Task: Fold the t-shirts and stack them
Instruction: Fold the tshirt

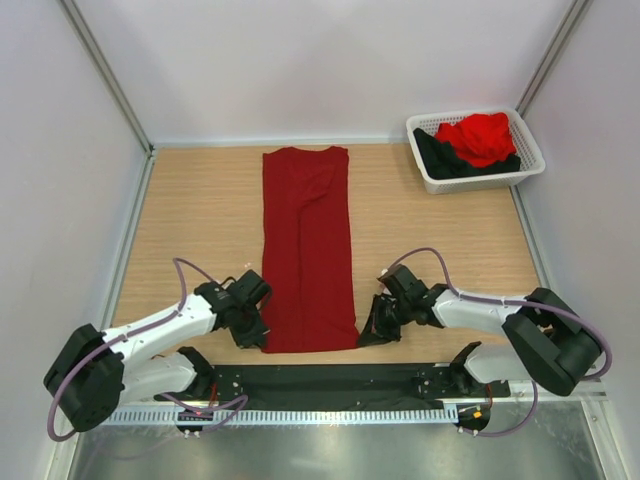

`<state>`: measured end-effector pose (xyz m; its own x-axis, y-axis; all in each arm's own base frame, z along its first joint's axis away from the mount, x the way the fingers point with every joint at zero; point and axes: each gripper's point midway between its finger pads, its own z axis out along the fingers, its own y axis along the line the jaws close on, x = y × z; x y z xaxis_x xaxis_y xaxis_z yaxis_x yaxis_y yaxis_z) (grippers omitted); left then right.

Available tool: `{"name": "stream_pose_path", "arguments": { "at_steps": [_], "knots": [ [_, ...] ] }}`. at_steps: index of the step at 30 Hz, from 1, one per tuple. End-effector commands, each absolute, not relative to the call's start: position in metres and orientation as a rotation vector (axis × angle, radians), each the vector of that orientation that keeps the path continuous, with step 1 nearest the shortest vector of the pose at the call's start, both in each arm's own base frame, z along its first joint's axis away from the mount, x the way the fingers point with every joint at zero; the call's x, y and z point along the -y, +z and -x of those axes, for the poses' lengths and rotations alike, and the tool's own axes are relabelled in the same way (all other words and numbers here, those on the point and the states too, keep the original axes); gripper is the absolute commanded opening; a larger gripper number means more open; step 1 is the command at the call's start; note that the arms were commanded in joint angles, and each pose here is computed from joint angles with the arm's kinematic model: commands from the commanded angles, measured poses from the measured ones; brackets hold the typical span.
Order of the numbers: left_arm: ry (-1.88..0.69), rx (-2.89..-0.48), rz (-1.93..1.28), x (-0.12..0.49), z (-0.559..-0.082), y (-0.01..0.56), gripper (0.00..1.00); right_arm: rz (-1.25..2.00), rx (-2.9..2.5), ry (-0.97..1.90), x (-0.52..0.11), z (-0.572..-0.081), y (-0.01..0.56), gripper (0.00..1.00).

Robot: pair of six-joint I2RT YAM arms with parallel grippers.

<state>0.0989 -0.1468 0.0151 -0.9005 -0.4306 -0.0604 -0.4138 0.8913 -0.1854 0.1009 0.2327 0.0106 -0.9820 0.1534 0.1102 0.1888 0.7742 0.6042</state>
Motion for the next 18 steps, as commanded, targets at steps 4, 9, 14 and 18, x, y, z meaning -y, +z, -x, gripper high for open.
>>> {"name": "stream_pose_path", "arguments": {
  "at_steps": [4,9,14,18],
  "knots": [
    [-0.188,-3.013,0.69,0.132,-0.077,0.011,0.0,0.333,2.938,-0.849,-0.21,-0.086,-0.011,0.01],
    [-0.217,-3.012,0.623,0.141,-0.087,0.021,0.0,0.292,2.93,-0.92,-0.22,-0.092,0.001,0.01],
    [-0.184,-2.926,0.541,0.143,-0.113,0.054,0.0,0.175,3.003,-0.936,-0.226,-0.109,0.027,0.01],
    [-0.192,-2.871,0.467,0.15,-0.136,0.076,0.0,0.028,3.136,-0.846,-0.23,-0.145,0.056,0.01]
  ]
}}
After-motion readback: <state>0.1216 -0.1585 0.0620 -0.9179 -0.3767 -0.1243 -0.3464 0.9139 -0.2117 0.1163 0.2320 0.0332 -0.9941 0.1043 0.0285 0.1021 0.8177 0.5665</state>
